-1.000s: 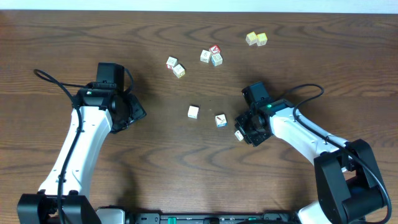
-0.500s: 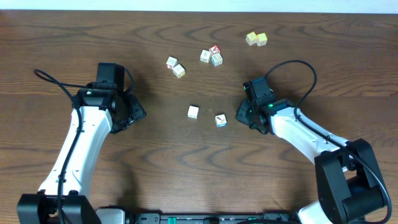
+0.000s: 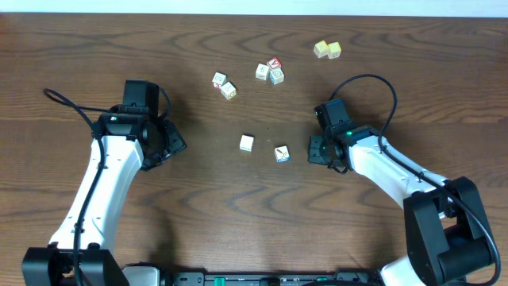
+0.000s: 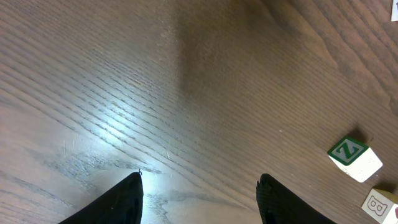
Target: Lift 3 blocks
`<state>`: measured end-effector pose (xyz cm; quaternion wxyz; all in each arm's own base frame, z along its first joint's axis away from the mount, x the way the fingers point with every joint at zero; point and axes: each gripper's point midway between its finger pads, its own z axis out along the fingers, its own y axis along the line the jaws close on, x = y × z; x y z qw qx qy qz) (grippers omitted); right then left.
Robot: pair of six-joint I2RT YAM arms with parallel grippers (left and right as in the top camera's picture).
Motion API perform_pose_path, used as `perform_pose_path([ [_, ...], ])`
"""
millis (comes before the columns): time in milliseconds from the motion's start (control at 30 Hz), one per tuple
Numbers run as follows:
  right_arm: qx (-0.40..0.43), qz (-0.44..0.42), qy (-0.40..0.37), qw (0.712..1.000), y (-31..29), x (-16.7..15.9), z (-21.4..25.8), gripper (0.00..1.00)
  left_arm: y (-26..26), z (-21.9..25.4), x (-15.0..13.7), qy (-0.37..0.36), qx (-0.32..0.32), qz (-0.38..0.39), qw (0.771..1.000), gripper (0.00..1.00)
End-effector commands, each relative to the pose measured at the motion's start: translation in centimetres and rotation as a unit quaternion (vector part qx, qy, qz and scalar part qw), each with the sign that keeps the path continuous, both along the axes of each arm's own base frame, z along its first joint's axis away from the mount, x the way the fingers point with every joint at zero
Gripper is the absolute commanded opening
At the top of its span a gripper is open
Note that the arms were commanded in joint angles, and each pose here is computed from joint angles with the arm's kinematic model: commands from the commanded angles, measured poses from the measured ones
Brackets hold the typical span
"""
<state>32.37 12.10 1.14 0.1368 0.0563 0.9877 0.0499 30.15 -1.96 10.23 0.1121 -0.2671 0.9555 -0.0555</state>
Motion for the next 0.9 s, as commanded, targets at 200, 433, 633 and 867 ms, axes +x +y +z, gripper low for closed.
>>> perform_pose_path([
  [200,-0.009,0.03,-0.004,1.0,-0.1,0.5,0.3,0.63,0.4,0.3,0.2,-0.004,0.007,0.007,1.0,0.59],
  [433,-0.018,0.044,0.008,0.999,-0.1,0.6,1.6,0.63,0.4,0.3,0.2,-0.004,0.007,0.007,1.0,0.59],
  [633,-0.031,-0.01,0.034,0.999,-1.3,-0.5,0.6,0.43,0.4,0.3,0.2,-0.004,0.007,0.007,1.0,0.59],
  [867,-0.022,-0.064,0.037,0.997,-1.3,-0.2,-0.4,0.44,0.4,0.3,0.2,-0.004,0.007,0.007,1.0,0.59],
])
